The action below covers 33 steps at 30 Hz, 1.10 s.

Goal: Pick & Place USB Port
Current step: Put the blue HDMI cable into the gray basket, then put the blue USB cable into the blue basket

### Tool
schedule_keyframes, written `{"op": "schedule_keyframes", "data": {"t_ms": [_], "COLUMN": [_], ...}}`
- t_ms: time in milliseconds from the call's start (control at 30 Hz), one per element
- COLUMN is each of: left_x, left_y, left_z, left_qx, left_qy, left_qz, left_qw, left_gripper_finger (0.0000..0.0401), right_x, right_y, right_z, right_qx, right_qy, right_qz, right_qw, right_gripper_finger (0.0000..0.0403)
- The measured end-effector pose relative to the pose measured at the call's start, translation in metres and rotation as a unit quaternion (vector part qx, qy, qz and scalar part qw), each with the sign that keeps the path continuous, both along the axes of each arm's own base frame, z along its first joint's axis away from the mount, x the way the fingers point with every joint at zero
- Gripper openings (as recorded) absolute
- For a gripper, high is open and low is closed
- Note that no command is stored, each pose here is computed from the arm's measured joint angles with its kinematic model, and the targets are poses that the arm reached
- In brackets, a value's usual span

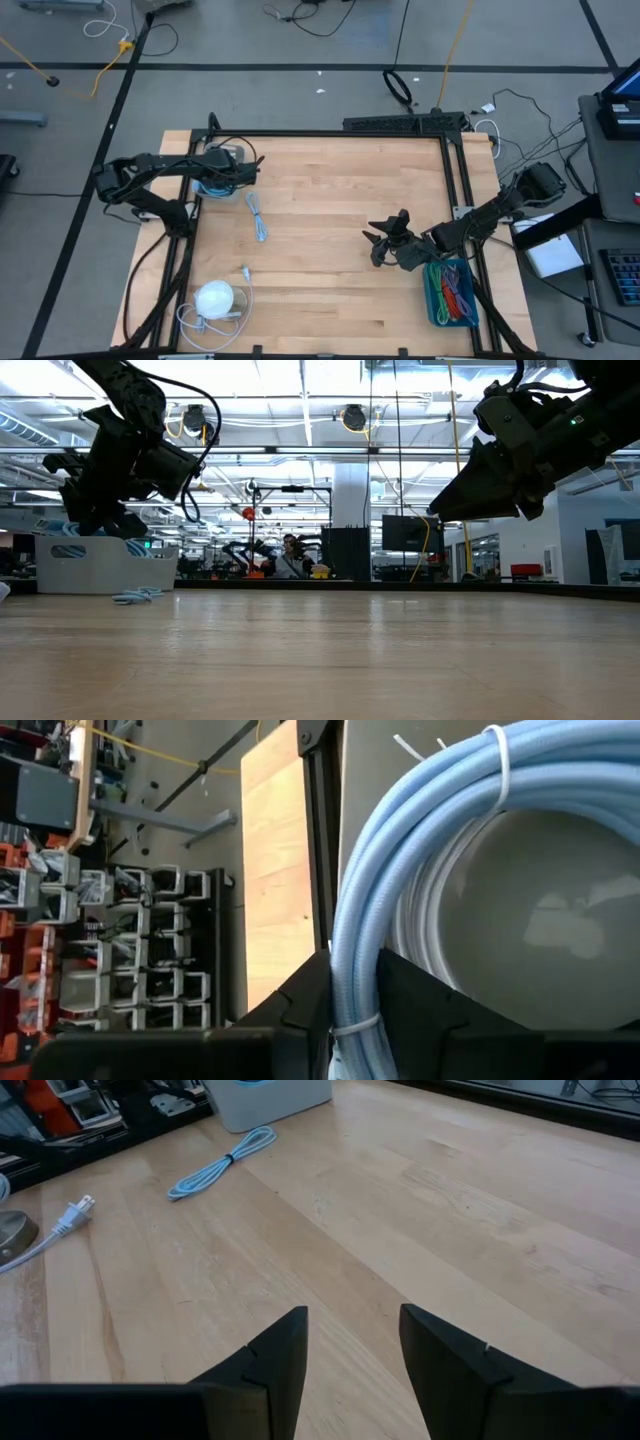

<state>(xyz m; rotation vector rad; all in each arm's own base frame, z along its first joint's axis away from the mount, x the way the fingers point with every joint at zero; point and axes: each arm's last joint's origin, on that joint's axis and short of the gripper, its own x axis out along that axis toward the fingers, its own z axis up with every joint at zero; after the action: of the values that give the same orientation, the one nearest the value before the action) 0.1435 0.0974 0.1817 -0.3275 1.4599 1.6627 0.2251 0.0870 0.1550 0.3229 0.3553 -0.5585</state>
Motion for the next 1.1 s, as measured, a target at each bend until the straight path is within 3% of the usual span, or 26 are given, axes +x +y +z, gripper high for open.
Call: {"op": "schedule_keyframes", "data": {"t_ms": [233, 567, 700, 833, 967, 1033, 1100], "left_x": [0.002, 0.002, 0.005, 0.015, 0.037, 0.050, 0.064], "left_y": [0.001, 0.002, 0.003, -0.001, -0.013, -0.022, -0.029], "left_z": [-0.001, 0.002, 0.006, 0.014, 0.028, 0.035, 0.039], "left_qx": [-0.007, 0.015, 0.030, 0.056, 0.069, 0.040, -0.046], "left_qy": [-0.001, 0.013, 0.012, 0.009, -0.016, -0.063, -0.141], "left_qz": [-0.013, -0.022, -0.030, -0.068, -0.140, -0.162, -0.170], "left_qw": [1.000, 1.000, 0.999, 0.996, 0.988, 0.984, 0.974], "left_gripper_finger": [0.0126, 0.0274, 0.0300, 0.0280, 0.0216, 0.0178, 0.0144], "right_x": [0.000, 0.000, 0.000, 0.000, 0.000, 0.000, 0.000], "right_y": [0.000, 0.000, 0.000, 0.000, 0.000, 0.000, 0.000], "right_z": [0.000, 0.000, 0.000, 0.000, 0.000, 0.000, 0.000], "right_qx": [0.000, 0.000, 0.000, -0.001, -0.001, -0.001, -0.001], "right_qy": [0.000, 0.000, 0.000, 0.000, 0.000, 0.000, 0.000], "right_qz": [0.000, 0.000, 0.000, 0.000, 0.000, 0.000, 0.000], "right_qw": [1.000, 1.000, 1.000, 1.000, 1.000, 1.000, 1.000], "right_gripper_finger": [0.0150, 0.0150, 0.0150, 0.0150, 0.0150, 0.0150, 0.0150]}}
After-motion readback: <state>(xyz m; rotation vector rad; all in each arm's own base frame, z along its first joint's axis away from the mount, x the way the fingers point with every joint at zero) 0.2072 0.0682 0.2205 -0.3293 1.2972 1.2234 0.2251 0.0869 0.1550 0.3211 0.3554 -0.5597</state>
